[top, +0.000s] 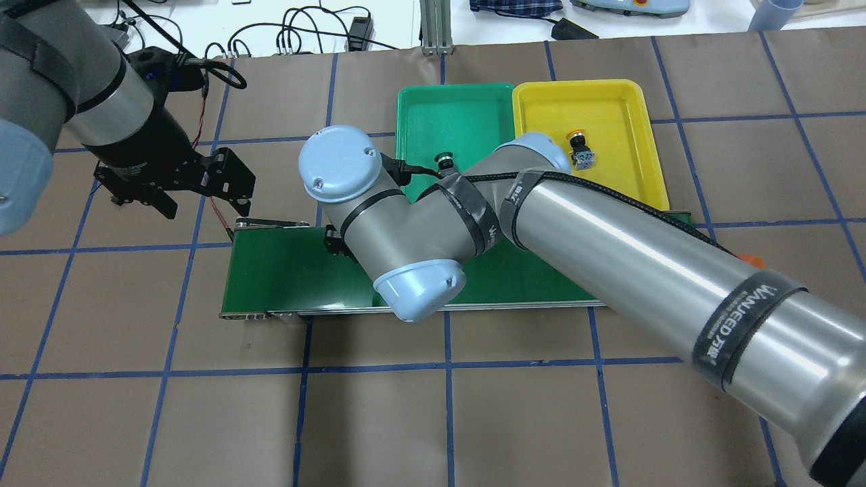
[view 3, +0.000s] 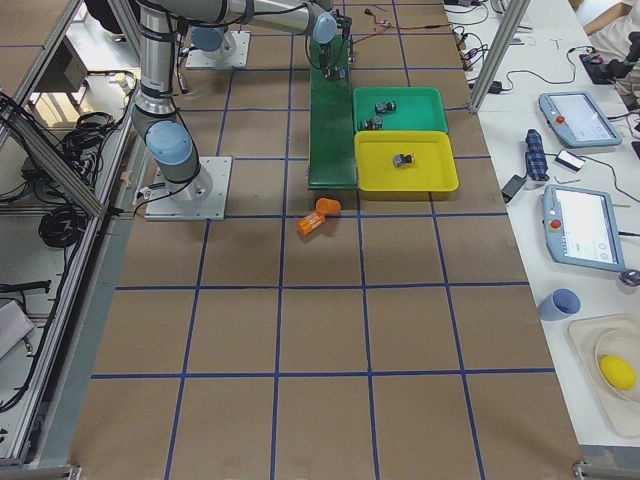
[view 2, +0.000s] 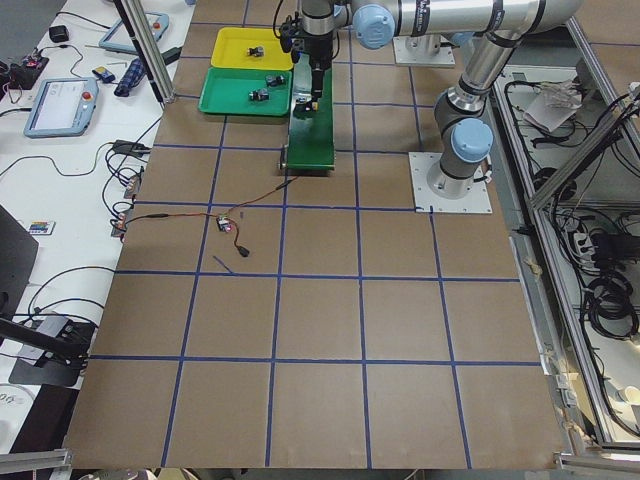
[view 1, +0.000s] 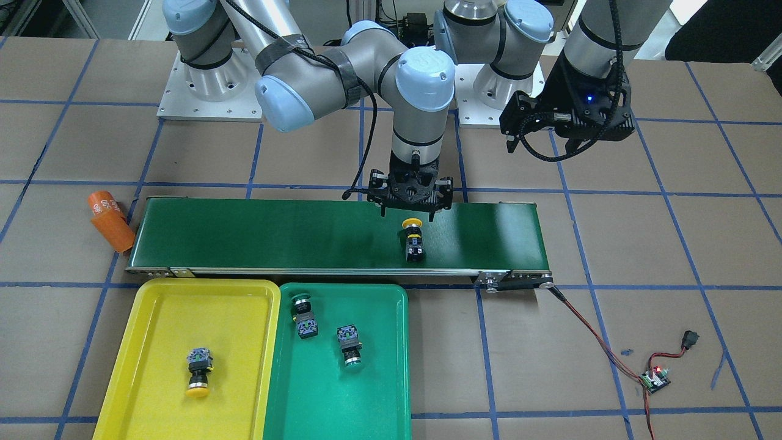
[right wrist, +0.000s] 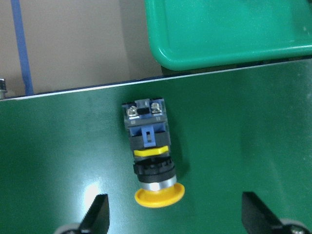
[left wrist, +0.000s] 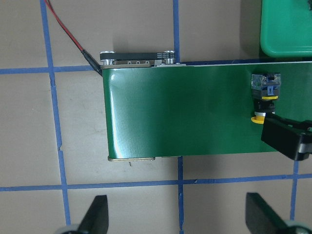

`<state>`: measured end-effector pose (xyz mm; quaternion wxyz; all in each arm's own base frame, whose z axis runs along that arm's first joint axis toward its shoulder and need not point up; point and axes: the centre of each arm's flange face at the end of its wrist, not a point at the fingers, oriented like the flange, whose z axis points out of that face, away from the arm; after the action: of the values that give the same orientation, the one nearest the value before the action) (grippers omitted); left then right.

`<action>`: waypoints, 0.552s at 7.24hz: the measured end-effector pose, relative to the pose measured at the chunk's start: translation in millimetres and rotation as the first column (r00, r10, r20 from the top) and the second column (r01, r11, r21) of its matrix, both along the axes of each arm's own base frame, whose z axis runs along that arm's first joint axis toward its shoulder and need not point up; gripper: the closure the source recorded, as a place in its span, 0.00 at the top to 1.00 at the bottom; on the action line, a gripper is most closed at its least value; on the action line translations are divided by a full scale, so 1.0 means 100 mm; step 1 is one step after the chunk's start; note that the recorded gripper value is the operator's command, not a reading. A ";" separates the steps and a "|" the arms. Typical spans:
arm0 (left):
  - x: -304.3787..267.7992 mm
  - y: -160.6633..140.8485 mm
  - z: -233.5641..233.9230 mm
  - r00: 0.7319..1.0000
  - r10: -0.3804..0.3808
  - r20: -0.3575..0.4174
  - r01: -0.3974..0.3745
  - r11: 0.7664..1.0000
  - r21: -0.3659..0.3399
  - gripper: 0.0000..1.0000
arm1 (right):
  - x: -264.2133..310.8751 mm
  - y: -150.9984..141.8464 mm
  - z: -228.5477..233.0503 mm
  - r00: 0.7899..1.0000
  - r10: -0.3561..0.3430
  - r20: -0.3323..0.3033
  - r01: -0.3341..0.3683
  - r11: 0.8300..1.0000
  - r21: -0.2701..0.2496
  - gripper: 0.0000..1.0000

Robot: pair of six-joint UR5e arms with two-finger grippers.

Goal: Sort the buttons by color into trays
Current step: 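Return right gripper to the belt and grasp the last yellow-capped button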

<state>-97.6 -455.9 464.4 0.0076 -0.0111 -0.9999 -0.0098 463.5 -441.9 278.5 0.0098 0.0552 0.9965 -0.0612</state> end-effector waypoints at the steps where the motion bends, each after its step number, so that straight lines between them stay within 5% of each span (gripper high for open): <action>1: 0.00 0.00 0.00 1.000 0.000 0.000 0.000 1.000 -0.001 1.00 | 0.03 -0.07 -0.05 1.000 0.029 0.007 -0.029 0.999 -0.038 0.95; 4: 0.00 0.02 0.01 1.000 -0.007 0.000 0.007 1.000 -0.003 1.00 | -0.19 -0.42 -0.11 0.991 0.121 -0.065 -0.128 0.985 -0.116 0.88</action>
<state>-97.6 -454.3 465.6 0.0074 -0.0145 -0.9998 -0.0085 444.2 -483.7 267.6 -0.0120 -0.0096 0.9924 -0.1218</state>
